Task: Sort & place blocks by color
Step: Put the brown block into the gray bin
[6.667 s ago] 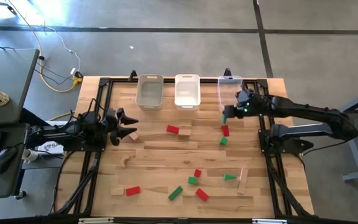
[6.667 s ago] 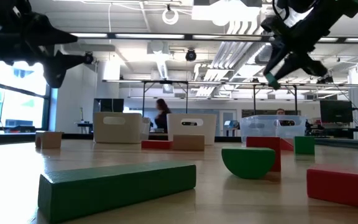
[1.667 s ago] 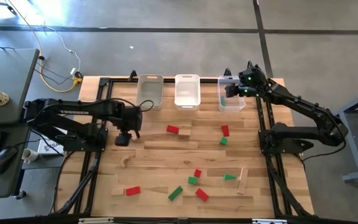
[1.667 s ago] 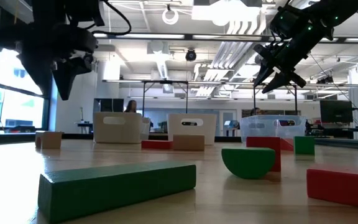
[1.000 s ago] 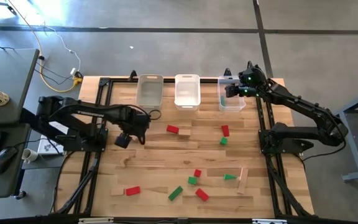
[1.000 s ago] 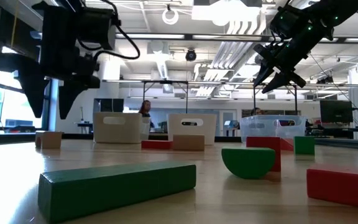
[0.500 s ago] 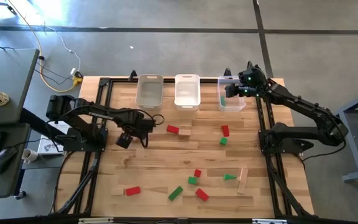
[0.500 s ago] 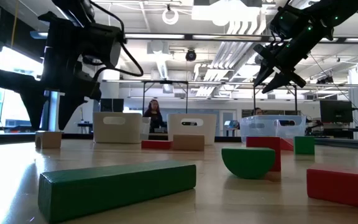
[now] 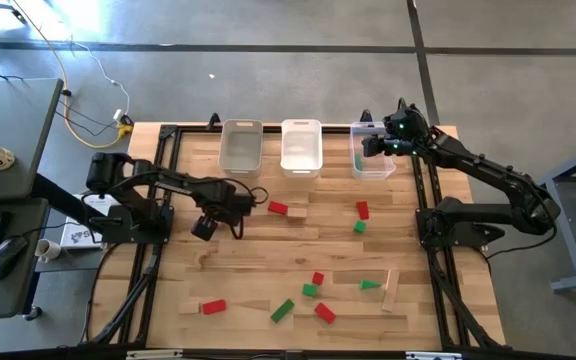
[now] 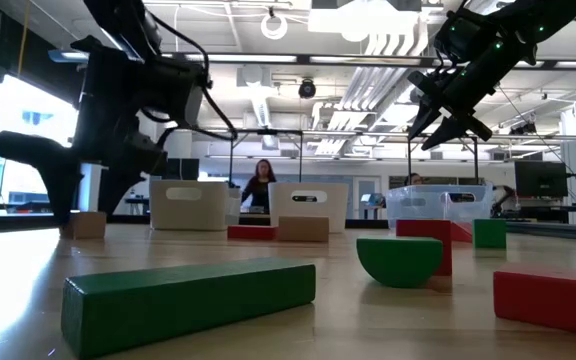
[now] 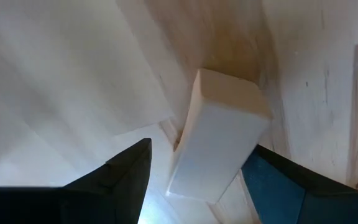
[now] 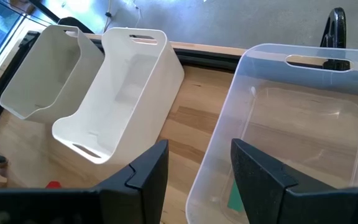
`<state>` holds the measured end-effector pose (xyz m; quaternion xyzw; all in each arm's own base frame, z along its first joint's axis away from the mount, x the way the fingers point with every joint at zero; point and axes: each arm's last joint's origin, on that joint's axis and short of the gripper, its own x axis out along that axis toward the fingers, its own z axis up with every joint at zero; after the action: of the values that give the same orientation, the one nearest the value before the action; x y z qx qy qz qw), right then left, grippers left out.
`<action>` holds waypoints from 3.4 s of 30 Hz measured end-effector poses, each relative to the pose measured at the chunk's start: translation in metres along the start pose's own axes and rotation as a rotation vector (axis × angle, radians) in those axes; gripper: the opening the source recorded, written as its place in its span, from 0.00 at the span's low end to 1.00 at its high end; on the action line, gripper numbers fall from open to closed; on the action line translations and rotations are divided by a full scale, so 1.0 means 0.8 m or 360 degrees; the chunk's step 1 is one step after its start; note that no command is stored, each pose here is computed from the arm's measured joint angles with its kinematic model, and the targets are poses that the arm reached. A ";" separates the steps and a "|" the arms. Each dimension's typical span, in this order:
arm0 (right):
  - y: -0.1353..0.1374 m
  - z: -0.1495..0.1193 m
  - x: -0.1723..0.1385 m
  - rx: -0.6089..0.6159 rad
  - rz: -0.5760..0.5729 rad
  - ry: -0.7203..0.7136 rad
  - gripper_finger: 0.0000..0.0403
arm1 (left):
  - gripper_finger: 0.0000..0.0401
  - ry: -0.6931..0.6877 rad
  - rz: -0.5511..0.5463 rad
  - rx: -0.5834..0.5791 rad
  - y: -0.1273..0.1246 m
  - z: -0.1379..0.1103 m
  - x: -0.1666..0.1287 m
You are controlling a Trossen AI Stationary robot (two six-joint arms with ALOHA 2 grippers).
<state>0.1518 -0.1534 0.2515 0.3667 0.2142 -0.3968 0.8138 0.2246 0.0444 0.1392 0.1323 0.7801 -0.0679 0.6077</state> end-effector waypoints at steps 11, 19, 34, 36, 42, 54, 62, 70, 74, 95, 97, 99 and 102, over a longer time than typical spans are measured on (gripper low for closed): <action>0.000 -0.001 0.000 -0.0001 0.0025 0.0026 0.40 | 0.31 0.0080 -0.0103 -0.0122 -0.001 0.007 0.015; 0.001 -0.001 0.000 -0.0004 0.0057 0.0043 0.40 | 0.26 -0.0023 -0.0127 -0.0277 -0.001 0.004 0.007; 0.040 -0.020 -0.027 -0.0173 0.0243 -0.0012 0.40 | 0.26 -0.0719 -0.0025 -0.0809 0.019 -0.021 -0.062; 0.047 -0.024 -0.032 -0.0202 0.0288 -0.0015 0.40 | 0.26 -0.0848 0.0032 -0.0903 0.025 -0.027 -0.074; 0.067 -0.040 -0.042 -0.0303 0.0425 0.0036 0.40 | 0.26 -0.1132 0.0338 -0.1155 0.049 -0.048 -0.102; 0.103 -0.081 -0.056 -0.0323 0.0627 0.0261 0.40 | 0.26 -0.1276 0.0592 -0.1547 0.112 -0.088 -0.103; 0.116 -0.114 -0.068 -0.0177 0.0630 0.0513 0.40 | 0.26 -0.1354 0.0679 -0.1819 0.151 -0.113 -0.093; 0.127 -0.137 -0.080 -0.0127 0.0603 0.0563 0.40 | 0.26 -0.1249 0.0487 -0.1963 0.177 -0.116 -0.055; 0.129 -0.144 -0.084 -0.0073 0.0575 0.0571 0.40 | 0.26 -0.1200 0.0435 -0.2002 0.185 -0.113 -0.039; 0.099 -0.171 -0.093 0.0320 -0.0002 0.0756 0.40 | 0.38 -0.1191 0.0316 -0.2029 0.196 -0.104 -0.030; 0.099 -0.172 -0.093 0.0323 -0.0005 0.0756 0.40 | 0.41 -0.1189 0.0299 -0.2024 0.195 -0.104 -0.029; 0.099 -0.172 -0.092 0.0323 -0.0009 0.0756 0.40 | 0.44 -0.1199 0.0280 -0.2031 0.195 -0.103 -0.029; 0.100 -0.174 -0.089 0.0304 -0.0035 0.0762 0.40 | 0.50 -0.1204 0.0272 -0.2042 0.195 -0.103 -0.029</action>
<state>0.1658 0.0215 0.2424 0.5230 0.3662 -0.3258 0.6973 0.1982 0.2124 0.1913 -0.2202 0.3915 0.4068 0.7954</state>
